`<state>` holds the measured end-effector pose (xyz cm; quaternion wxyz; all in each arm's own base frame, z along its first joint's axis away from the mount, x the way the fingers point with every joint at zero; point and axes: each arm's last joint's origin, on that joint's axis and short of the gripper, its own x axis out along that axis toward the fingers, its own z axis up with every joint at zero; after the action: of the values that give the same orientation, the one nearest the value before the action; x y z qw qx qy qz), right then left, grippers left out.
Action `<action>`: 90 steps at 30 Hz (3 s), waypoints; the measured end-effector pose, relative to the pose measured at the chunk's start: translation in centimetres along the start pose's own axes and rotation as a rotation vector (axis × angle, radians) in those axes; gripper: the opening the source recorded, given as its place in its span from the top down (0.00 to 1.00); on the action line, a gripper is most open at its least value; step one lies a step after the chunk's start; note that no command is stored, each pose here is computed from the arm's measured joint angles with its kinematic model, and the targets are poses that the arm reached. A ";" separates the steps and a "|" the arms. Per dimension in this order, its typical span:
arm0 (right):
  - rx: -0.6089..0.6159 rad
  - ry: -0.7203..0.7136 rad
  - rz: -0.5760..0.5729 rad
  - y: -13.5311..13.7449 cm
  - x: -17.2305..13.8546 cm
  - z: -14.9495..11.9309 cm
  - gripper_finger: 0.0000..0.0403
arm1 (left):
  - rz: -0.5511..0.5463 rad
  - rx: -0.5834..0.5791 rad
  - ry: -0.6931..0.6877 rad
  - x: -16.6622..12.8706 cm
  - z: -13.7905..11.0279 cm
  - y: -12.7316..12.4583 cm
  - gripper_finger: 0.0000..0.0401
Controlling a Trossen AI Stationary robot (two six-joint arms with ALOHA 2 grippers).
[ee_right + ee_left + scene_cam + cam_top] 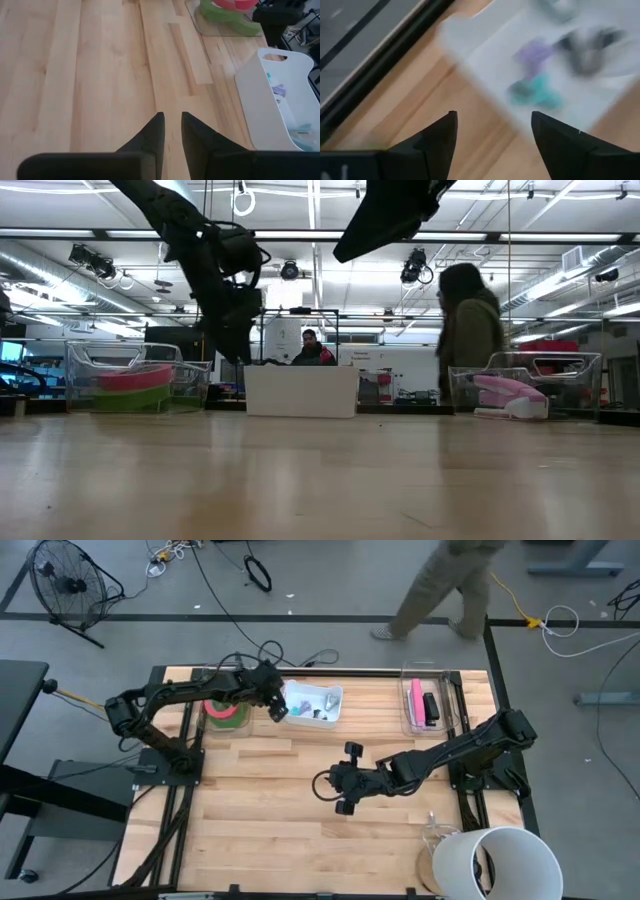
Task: Pick and place Stapler, Stapler remover, tape
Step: Return to Home Position
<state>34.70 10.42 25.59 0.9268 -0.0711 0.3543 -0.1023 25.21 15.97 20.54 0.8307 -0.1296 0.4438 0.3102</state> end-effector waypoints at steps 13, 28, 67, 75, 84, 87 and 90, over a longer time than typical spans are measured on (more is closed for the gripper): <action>0.024 -0.010 0.004 0.0 0.0 0.1 0.84 | -0.105 -0.105 0.047 -0.2 -0.4 -0.9 0.48; 0.025 -0.006 0.028 0.1 0.0 0.1 0.84 | -0.095 -0.090 -0.061 -0.5 0.3 -2.9 0.52; 0.049 -0.012 0.031 0.1 0.0 0.2 0.84 | -0.260 -0.380 0.012 3.1 0.3 -3.5 0.52; 0.047 -0.011 0.031 0.1 0.0 0.1 0.84 | -0.276 -0.352 -0.011 3.0 0.4 -3.9 0.52; 0.053 -0.011 0.031 0.1 0.0 0.1 0.84 | -0.283 -0.246 -0.068 1.8 0.9 -3.6 0.52; 0.055 -0.010 0.031 0.1 0.0 0.1 0.84 | -0.292 -0.205 -0.099 0.7 1.2 -3.5 0.52; 0.071 -0.010 0.031 0.1 0.0 0.1 0.84 | -0.338 -0.160 -0.107 -0.7 1.2 -3.5 0.52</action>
<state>34.79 10.54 25.68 0.9319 -0.0332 0.3471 -0.1002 27.97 13.57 21.58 0.8804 -0.2514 0.3448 0.2071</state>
